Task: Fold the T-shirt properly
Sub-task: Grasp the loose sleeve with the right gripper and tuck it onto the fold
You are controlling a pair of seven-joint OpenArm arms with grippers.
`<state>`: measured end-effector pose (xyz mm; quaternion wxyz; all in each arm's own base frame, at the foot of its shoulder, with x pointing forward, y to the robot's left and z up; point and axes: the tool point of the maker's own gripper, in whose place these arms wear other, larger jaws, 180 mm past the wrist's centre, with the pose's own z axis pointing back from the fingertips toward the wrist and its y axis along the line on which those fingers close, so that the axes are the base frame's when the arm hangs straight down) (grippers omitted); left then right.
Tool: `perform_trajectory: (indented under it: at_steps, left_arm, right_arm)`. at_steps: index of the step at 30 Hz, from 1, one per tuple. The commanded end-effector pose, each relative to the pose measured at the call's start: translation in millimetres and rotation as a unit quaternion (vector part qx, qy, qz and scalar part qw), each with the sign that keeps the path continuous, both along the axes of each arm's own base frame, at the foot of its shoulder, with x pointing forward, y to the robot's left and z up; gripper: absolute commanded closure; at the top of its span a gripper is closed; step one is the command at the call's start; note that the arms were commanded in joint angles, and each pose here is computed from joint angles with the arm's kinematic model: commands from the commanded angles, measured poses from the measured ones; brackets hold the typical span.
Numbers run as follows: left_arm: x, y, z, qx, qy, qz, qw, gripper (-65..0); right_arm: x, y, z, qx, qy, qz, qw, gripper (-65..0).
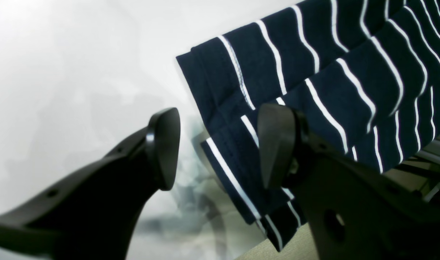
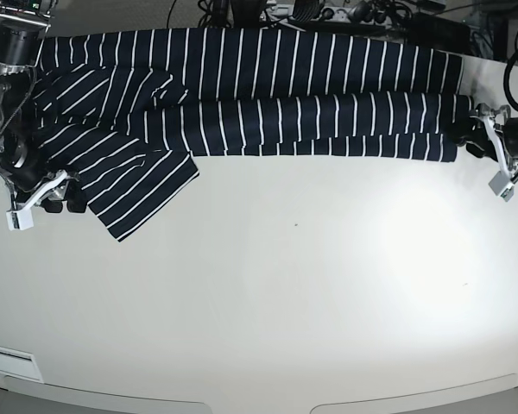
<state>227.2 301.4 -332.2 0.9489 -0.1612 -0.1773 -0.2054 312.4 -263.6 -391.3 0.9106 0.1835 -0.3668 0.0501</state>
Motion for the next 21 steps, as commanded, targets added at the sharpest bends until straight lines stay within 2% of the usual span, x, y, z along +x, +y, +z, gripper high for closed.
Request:
perform_trajectory:
  at_steps: [1,4,8,13,15,18,19,21]
  left_arm:
    - [10,5,14,0.005,-0.02,0.0,1.0,-36.0]
    - [11,5,14,0.004,-0.023,0.0,1.0,-36.0]
    - [11,5,14,0.004,-0.023,0.0,1.0,-36.0]
    - [12,5,15,0.003,-0.026,0.001,1.0,-36.0]
    - [12,5,15,0.003,-0.026,0.001,1.0,-36.0]
    - [12,5,15,0.003,-0.026,0.001,1.0,-36.0]
    - [12,5,15,0.002,-0.026,0.001,1.0,-36.0]
    - [12,4,15,0.003,-0.026,0.001,1.0,-36.0]
  right_arm:
    - [-4,2,2,0.001,0.011,0.018,0.9998,-38.6]
    - [-8,9,3,0.029,0.022,0.024,0.9991,-38.6]
    - [-8,17,2,0.035,0.025,0.034,0.9985,-38.6]
    - [-16,46,-12,0.034,0.049,0.081,0.9949,-38.5]
    - [-19,58,-17,0.034,0.058,0.102,0.9925,-36.7]
    - [-14,68,-16,0.028,0.057,0.121,0.9906,-26.2]
    - [-9,69,-13,0.028,0.051,0.122,0.9908,-20.5]
    - [1,67,-4,0.025,0.039,0.122,0.9915,-3.8]
